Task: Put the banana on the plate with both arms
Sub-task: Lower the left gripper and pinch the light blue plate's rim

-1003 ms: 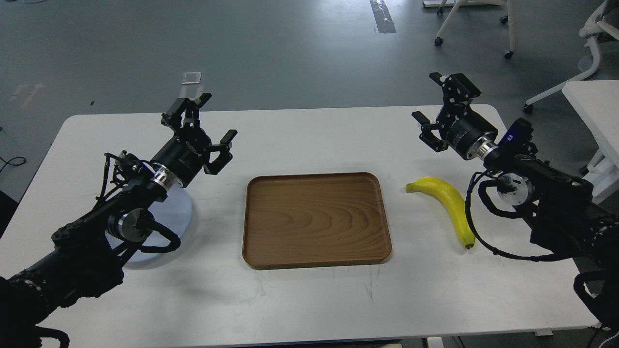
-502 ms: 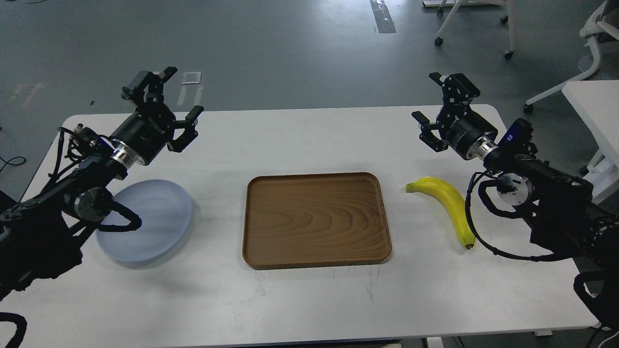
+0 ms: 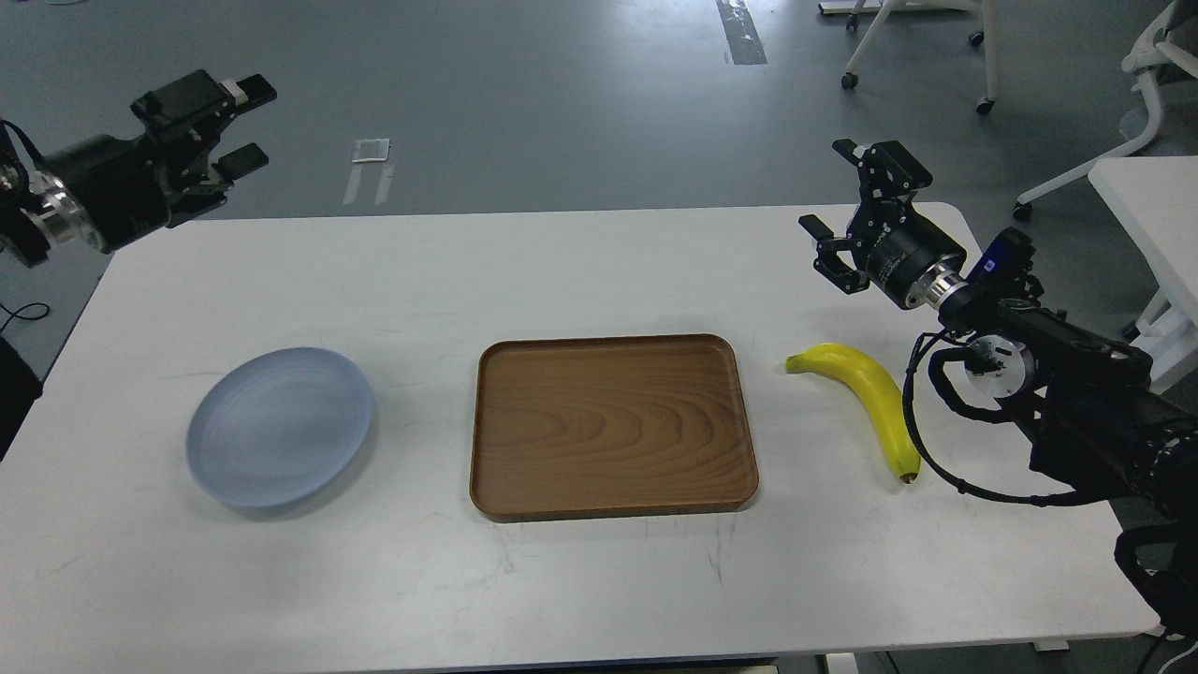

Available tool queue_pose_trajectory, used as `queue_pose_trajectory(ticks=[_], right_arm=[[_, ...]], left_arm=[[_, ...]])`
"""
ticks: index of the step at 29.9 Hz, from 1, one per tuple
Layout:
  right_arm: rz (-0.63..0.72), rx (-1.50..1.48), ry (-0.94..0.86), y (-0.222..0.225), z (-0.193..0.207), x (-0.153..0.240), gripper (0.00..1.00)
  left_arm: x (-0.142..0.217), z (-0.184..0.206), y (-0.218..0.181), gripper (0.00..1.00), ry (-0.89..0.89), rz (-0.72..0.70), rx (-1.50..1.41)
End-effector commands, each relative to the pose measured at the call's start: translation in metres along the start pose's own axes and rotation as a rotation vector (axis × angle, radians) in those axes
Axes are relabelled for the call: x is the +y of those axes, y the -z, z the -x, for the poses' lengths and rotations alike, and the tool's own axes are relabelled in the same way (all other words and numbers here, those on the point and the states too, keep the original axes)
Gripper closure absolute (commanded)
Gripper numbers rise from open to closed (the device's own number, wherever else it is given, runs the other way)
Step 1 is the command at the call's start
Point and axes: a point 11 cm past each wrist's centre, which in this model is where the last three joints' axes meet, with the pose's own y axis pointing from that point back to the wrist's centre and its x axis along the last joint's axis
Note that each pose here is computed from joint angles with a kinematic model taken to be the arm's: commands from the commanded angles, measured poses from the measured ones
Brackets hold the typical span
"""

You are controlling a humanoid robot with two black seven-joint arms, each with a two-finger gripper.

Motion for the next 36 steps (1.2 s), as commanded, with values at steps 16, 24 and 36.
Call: queue_pose_trajectory(ticks=[16,24,36], right_arm=[[0.000,0.001,0.001,0.000,0.000,0.000,0.00],[0.001,0.000,0.000,0.000,0.000,0.000,0.00],[0.001,0.001,-0.001,0.000,-0.001,0.001,0.00]], left_arm=[[0.075,0.087,0.135,0.01,0.385,-0.501,-0.437],[0.059,0.108,0.143,0.08,0.408,-0.494,-0.389],[0.052,0.126,0.155,0.17,0.393,-0.510,-0.281]])
